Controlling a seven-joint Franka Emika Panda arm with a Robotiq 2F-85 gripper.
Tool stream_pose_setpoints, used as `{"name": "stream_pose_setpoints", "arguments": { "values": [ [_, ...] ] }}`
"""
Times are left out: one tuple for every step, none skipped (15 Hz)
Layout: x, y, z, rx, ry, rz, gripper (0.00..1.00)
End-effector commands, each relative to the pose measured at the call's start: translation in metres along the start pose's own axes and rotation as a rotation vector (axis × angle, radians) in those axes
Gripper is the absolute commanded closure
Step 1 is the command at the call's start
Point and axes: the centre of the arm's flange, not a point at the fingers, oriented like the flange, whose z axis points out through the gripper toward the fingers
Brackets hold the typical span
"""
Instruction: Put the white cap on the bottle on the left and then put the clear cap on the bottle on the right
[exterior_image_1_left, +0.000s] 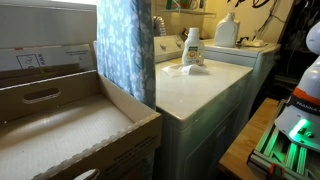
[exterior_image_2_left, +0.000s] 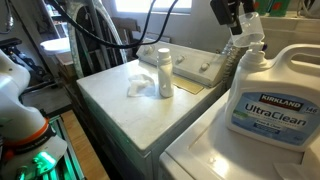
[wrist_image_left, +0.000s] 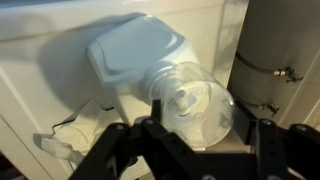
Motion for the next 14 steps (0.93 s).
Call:
{"name": "stream_pose_setpoints", "arguments": {
  "values": [
    [0.019, 0.003, 0.008, 0.016, -0.021, 0.124, 0.56],
    [0.022, 0.004, 0.010, 0.019, -0.028, 0.150, 0.56],
    [0.025, 0.004, 0.011, 0.023, -0.032, 0.173, 0.56],
    [0.028, 0.005, 0.013, 0.029, -0.038, 0.190, 0.56],
    [0.030, 0.006, 0.015, 0.032, -0.046, 0.210, 0.56],
    [0.033, 0.007, 0.018, 0.035, -0.058, 0.230, 0.56],
    [0.035, 0.008, 0.020, 0.037, -0.069, 0.248, 0.56],
    [0.037, 0.008, 0.023, 0.037, -0.083, 0.267, 0.56],
    [0.038, 0.008, 0.025, 0.035, -0.090, 0.288, 0.56],
    [0.039, 0.009, 0.028, 0.029, -0.103, 0.307, 0.56],
    [0.041, 0.010, 0.031, 0.016, -0.112, 0.328, 0.56],
    [0.042, 0.012, 0.032, -0.002, -0.125, 0.346, 0.56],
    [0.044, 0.013, 0.035, -0.016, -0.136, 0.361, 0.56],
    [0.045, 0.014, 0.038, -0.030, -0.153, 0.372, 0.56]
  ]
}}
